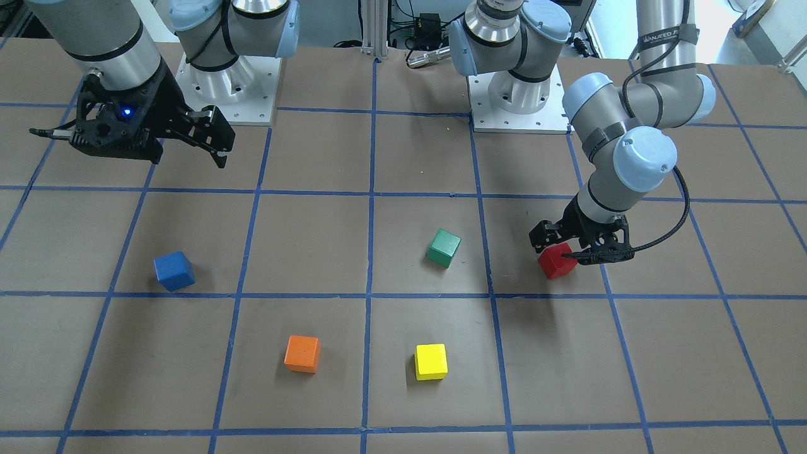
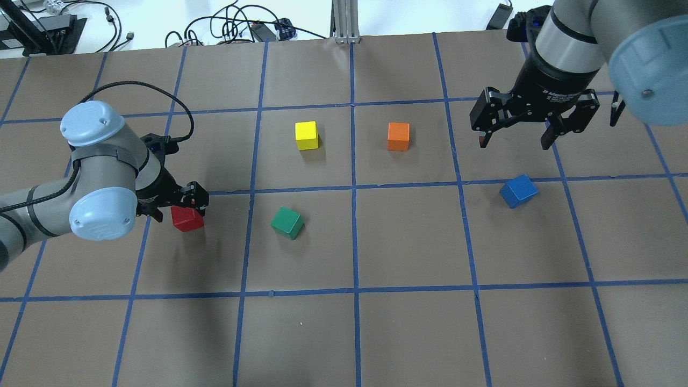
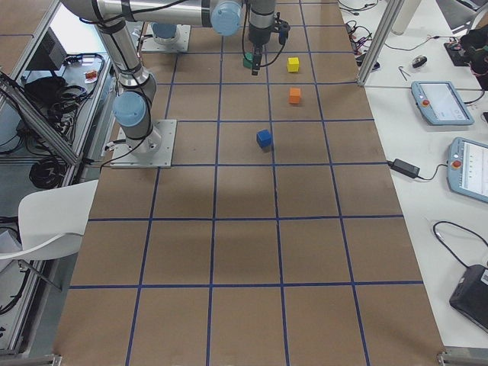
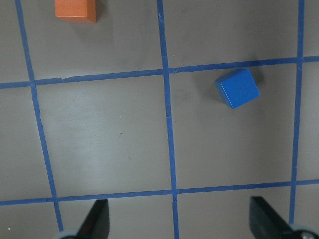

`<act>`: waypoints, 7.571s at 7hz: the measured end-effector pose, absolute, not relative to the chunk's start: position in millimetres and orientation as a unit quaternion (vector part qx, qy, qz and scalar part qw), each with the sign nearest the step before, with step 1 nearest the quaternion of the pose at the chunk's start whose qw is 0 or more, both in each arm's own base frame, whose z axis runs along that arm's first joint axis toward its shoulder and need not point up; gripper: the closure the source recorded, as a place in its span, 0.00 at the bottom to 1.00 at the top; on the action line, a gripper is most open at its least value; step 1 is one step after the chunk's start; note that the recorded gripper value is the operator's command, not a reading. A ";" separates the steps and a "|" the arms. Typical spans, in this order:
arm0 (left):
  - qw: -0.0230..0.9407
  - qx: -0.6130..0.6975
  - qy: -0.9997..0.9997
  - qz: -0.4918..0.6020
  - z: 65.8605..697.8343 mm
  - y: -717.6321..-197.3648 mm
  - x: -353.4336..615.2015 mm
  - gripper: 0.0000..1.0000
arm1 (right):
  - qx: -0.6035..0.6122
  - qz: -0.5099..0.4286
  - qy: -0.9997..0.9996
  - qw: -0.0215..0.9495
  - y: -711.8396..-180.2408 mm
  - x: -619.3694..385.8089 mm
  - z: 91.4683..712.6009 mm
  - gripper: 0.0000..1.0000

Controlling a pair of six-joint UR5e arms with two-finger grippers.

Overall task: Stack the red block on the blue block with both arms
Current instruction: 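Close the left gripper on the red cube and lift it, then carry the red cube toward the table centre and lower it, then open the left gripper and withdraw it away from the red cube, then move the right gripper over the red cube and lower it, then close the right gripper on the red cube and lift it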

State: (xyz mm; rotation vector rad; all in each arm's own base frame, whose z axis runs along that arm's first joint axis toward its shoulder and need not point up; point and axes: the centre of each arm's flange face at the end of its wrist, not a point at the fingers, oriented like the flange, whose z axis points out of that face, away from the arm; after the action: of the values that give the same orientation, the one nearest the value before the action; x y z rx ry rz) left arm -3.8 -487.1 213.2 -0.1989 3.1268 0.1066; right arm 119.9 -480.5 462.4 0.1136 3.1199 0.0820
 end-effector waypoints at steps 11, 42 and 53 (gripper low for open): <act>-0.001 0.089 0.995 -0.053 270.8 -525.0 -189.1 0.87 | 0.037 0.018 0.999 0.014 -483.5 118.7 463.8 0.00; -0.008 0.018 0.999 -0.042 509.5 -500.2 -129.8 0.00 | 0.023 -0.004 1.000 0.020 -564.1 320.4 242.7 0.00; -0.015 0.020 0.999 -0.045 509.6 -500.9 -132.0 0.00 | -0.014 0.029 0.998 0.051 -564.8 337.6 196.0 1.00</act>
State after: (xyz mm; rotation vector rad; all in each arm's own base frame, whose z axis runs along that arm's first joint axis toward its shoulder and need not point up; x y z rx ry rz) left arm -132.0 -500.9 509.6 0.0631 3.1688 -0.1414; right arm 337.6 -564.8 196.0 -0.0427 3.0374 0.0874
